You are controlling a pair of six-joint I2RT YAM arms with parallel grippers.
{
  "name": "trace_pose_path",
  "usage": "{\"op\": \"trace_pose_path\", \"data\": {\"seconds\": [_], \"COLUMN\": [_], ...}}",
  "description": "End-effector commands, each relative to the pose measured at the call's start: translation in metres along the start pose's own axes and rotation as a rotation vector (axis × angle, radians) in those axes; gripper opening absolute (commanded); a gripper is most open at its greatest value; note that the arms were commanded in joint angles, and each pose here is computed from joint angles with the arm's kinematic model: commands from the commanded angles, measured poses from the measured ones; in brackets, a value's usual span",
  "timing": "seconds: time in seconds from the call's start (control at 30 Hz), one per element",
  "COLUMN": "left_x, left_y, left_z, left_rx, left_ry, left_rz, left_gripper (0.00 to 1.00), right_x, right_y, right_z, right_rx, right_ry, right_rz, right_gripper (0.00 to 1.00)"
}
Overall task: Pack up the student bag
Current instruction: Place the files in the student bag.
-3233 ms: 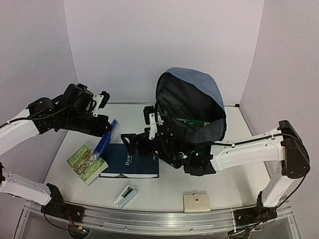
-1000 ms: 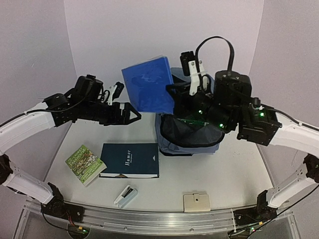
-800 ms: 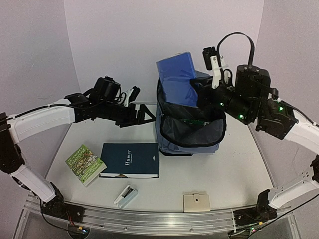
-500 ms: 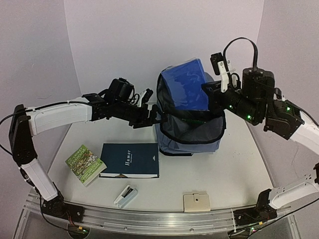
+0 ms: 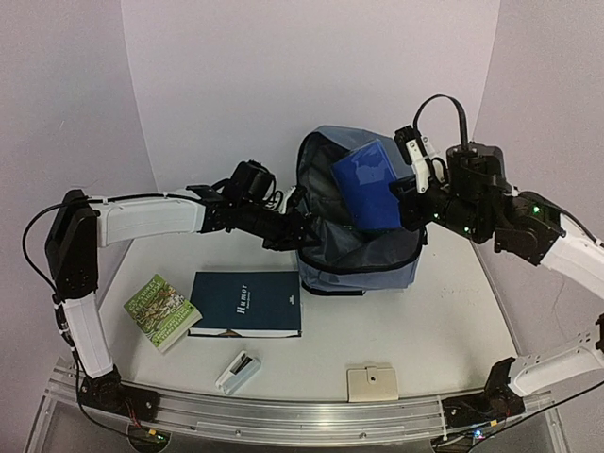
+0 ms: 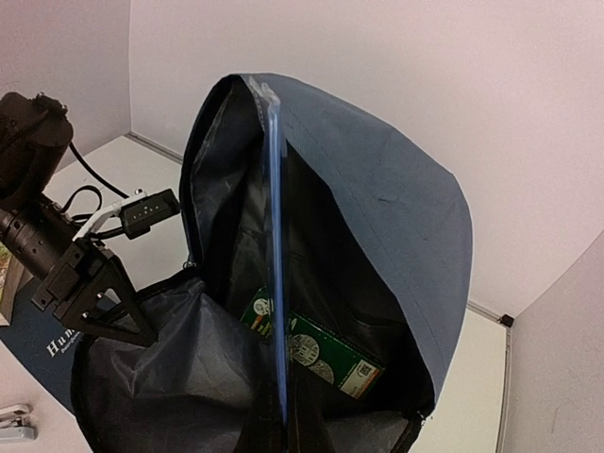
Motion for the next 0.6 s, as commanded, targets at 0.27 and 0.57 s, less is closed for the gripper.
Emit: {"op": "trace_pose_path", "data": {"seconds": [0.27,0.57], "left_x": [-0.034,-0.036], "left_y": [0.019,0.022], "left_z": [-0.011,-0.012], "left_rx": [-0.012,-0.006], "left_ry": [-0.054,-0.091], "left_rz": [-0.136,-0.122], "left_gripper": [0.00,0.00], "right_x": [-0.017,-0.023], "right_y": [-0.026,-0.053], "right_z": [0.015,0.016], "right_rx": [0.016,0.072], "right_ry": [-0.023,-0.069], "right_rz": [0.267,0.470], "right_gripper": [0.00,0.00]}}
Point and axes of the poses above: each gripper's point midway between its finger pads, its own y axis back along the fingers, its own x axis along the line the jaws close on, z = x × y, the point moved 6 cm from there along y, back along the fingers, and after that the axes turned 11 degrees about -y, right-handed, at the moved point
